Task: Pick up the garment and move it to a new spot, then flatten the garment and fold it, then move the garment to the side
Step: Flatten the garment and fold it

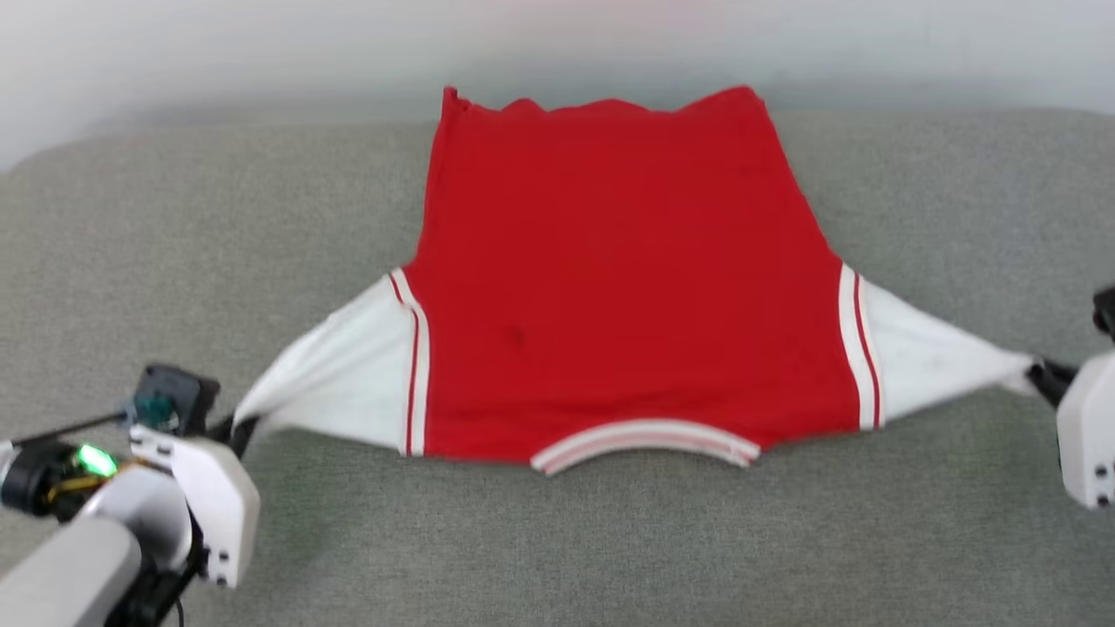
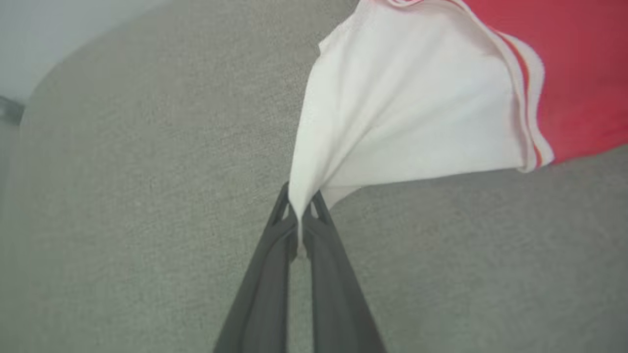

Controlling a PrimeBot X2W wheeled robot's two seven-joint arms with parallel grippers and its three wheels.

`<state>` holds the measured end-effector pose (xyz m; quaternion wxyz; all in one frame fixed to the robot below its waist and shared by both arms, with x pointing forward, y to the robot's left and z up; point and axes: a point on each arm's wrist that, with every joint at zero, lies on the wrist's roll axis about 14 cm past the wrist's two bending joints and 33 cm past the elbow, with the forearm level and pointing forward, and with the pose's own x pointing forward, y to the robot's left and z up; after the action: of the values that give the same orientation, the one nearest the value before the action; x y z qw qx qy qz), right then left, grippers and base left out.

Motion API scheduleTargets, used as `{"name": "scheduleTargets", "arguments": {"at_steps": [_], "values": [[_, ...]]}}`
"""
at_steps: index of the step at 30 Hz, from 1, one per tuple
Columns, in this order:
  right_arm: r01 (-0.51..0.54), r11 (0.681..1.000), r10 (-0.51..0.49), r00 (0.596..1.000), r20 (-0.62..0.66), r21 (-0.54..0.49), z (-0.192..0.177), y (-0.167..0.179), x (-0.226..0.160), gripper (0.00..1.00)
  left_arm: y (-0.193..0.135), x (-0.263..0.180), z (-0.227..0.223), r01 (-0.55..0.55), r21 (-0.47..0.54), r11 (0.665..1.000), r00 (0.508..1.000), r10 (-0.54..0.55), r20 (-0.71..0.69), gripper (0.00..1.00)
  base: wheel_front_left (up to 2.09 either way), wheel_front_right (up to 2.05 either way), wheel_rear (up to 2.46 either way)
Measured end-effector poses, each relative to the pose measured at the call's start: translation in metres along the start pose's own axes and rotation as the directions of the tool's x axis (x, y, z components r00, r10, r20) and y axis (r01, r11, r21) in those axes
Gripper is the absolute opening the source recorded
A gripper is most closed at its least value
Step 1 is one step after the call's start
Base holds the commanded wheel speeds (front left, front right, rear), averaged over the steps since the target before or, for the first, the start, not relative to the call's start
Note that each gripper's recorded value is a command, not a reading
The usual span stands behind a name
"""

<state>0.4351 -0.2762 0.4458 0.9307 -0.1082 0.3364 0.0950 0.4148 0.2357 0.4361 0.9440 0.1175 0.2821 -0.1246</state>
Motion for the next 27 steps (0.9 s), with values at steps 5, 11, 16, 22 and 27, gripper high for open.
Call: {"name": "scheduleTargets", "arguments": {"at_steps": [5, 11, 16, 22, 27], "values": [[-0.019, 1.000, 0.019, 0.997, -0.070, 0.007, -0.036, 0.010, -0.025, 0.00, -0.013, -0.029, -0.027, 0.021, -0.020, 1.000, 0.997, -0.023, -0.079, 0.00, 0.00, 0.00, 0.00], [-0.033, 0.998, 0.044, 0.980, -0.192, 0.061, -0.087, 0.023, -0.051, 0.00, -0.042, -0.057, -0.069, 0.088, -0.053, 0.995, 0.972, -0.097, -0.215, 0.00, 0.00, 0.00, 0.00], [-0.039, 0.993, 0.065, 0.967, -0.245, 0.108, -0.108, 0.034, -0.067, 0.00, -0.062, -0.070, -0.082, 0.122, -0.106, 0.987, 0.955, -0.146, -0.257, 0.00, 0.00, 0.00, 0.00], [-0.030, 0.990, 0.059, 0.976, -0.210, 0.140, -0.096, 0.037, -0.069, 1.00, -0.081, -0.072, -0.069, 0.178, -0.151, 0.972, 0.955, -0.208, -0.210, 0.00, 0.00, 0.00, 0.00], [-0.055, 0.987, 0.081, 0.982, -0.171, 0.148, -0.067, 0.039, -0.062, 1.00, -0.098, -0.073, -0.048, 0.244, -0.171, 0.955, 0.949, -0.271, -0.159, 0.00, 0.00, 0.00, 0.00]]}}
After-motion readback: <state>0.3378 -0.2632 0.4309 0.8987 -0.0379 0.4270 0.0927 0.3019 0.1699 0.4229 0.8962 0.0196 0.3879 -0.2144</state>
